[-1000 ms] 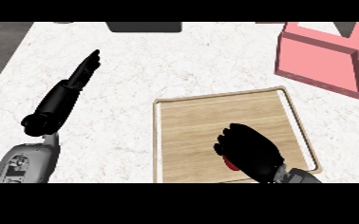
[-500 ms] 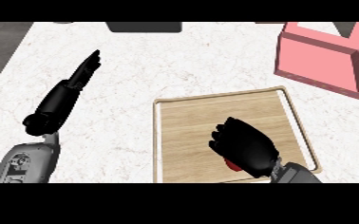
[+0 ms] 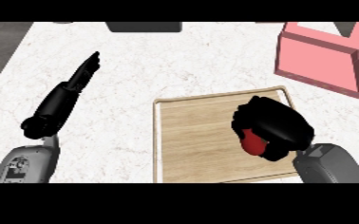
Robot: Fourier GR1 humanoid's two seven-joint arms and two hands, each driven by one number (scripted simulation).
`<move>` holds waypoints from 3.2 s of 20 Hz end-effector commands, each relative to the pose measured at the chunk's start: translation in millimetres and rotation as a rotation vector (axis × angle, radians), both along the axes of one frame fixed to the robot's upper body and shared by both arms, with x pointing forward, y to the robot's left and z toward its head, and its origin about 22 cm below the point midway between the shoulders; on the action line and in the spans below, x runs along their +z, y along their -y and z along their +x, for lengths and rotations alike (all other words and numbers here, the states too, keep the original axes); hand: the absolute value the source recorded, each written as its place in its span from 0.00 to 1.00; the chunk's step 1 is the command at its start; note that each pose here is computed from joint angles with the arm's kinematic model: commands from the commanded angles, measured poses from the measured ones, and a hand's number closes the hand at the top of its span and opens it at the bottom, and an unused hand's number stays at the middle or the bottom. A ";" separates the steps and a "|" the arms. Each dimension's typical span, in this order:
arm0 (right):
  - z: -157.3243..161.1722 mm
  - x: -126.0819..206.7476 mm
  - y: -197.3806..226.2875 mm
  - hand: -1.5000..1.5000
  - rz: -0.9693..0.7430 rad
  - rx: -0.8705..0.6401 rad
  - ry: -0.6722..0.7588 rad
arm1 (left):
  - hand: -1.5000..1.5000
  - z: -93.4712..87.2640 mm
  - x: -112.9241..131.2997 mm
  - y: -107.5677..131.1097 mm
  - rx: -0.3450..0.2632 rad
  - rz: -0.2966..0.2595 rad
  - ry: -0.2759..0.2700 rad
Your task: Pick the tomato from the tray and place it in the cardboard box
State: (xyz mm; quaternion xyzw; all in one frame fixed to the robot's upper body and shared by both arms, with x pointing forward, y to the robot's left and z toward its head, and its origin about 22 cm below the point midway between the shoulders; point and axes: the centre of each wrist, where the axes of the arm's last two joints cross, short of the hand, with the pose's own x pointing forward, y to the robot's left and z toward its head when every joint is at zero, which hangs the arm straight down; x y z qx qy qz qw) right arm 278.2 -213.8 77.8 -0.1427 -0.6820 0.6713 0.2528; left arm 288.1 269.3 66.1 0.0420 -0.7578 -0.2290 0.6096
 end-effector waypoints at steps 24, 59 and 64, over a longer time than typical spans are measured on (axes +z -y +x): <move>86.9 149.9 158.8 1.00 0.452 -0.704 0.117 | 0.50 8.6 -2.4 6.9 -0.010 0.001 0.015; 125.4 95.3 242.0 0.00 1.003 -0.536 -0.532 | 0.50 15.8 14.1 10.0 -0.051 -0.010 0.035; 105.3 113.3 273.8 0.00 1.148 -0.647 -0.525 | 0.50 14.0 17.1 22.3 -0.069 -0.014 0.040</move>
